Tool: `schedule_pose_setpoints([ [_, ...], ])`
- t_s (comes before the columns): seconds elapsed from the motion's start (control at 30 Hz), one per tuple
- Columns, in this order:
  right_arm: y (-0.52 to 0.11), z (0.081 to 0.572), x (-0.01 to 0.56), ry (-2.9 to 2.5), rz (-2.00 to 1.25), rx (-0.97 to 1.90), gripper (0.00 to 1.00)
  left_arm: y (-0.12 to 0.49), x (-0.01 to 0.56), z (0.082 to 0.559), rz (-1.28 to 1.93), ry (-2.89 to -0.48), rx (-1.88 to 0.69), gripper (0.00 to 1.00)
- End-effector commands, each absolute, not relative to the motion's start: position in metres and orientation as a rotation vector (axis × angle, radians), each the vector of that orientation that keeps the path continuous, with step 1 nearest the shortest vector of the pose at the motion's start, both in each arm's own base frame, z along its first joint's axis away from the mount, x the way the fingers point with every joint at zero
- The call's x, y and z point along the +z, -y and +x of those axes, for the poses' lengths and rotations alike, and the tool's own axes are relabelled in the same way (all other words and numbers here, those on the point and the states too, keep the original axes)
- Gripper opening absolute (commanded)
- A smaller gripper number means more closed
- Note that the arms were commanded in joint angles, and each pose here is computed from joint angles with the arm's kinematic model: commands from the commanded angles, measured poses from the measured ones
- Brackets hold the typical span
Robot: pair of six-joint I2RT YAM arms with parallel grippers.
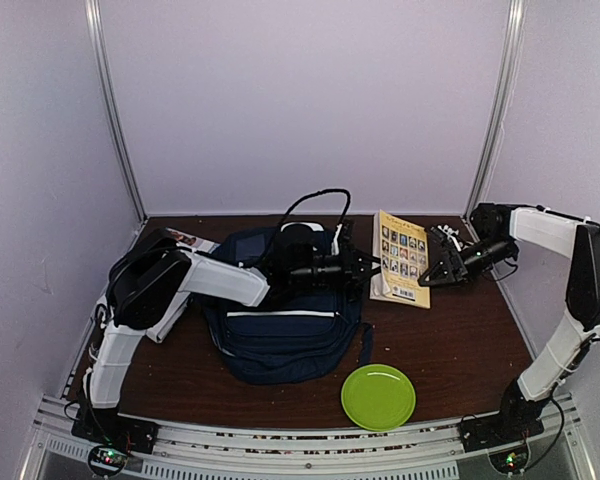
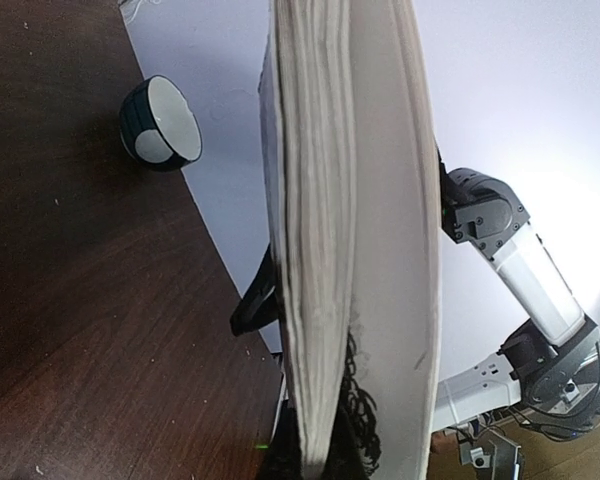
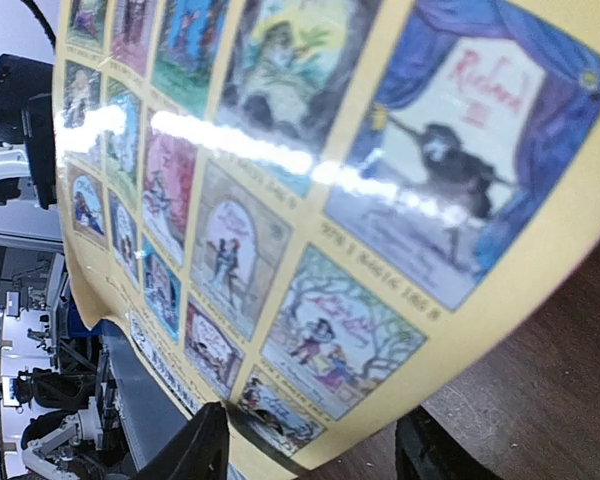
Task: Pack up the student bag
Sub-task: Pass from the left arm to the right
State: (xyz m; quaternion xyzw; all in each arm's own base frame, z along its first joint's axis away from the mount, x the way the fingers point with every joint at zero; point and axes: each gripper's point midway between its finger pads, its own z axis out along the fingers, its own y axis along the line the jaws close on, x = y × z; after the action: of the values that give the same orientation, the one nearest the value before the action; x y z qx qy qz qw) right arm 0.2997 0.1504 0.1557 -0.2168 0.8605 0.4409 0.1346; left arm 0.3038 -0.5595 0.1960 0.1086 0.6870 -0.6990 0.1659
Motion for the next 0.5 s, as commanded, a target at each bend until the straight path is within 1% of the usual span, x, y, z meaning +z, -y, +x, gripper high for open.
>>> schedule_pose_setpoints([
  [0.0,-0.163,0.284,0.183,-2.354,-0.703,1.471,0.56,0.553,0.251,0.301,0.386,-1.763,-2.040,0.00],
  [0.13,-0.167,0.272,0.193,-2.306,-0.750,1.592,0.48,0.553,0.250,0.301,0.386,-1.757,-2.051,0.00],
  [0.23,-0.169,0.265,0.203,-2.248,-0.803,1.641,0.37,0.553,0.247,0.301,0.379,-1.765,-2.047,0.00],
  [0.27,-0.169,0.264,0.205,-2.238,-0.809,1.646,0.32,0.553,0.245,0.301,0.380,-1.768,-2.046,0.00],
  [0.33,-0.170,0.265,0.206,-2.233,-0.810,1.642,0.16,0.553,0.242,0.301,0.375,-1.780,-2.043,0.00],
  [0.37,-0.170,0.265,0.207,-2.231,-0.811,1.636,0.10,0.553,0.241,0.301,0.374,-1.784,-2.041,0.04],
  [0.4,-0.170,0.265,0.207,-2.233,-0.813,1.630,0.06,0.553,0.238,0.301,0.372,-1.795,-2.036,0.12],
  [0.43,-0.169,0.265,0.208,-2.234,-0.815,1.623,0.02,0.553,0.235,0.302,0.369,-1.803,-2.028,0.21],
  [0.47,-0.169,0.265,0.208,-2.233,-0.820,1.611,0.00,0.552,0.234,0.303,0.362,-1.796,-2.023,0.29],
])
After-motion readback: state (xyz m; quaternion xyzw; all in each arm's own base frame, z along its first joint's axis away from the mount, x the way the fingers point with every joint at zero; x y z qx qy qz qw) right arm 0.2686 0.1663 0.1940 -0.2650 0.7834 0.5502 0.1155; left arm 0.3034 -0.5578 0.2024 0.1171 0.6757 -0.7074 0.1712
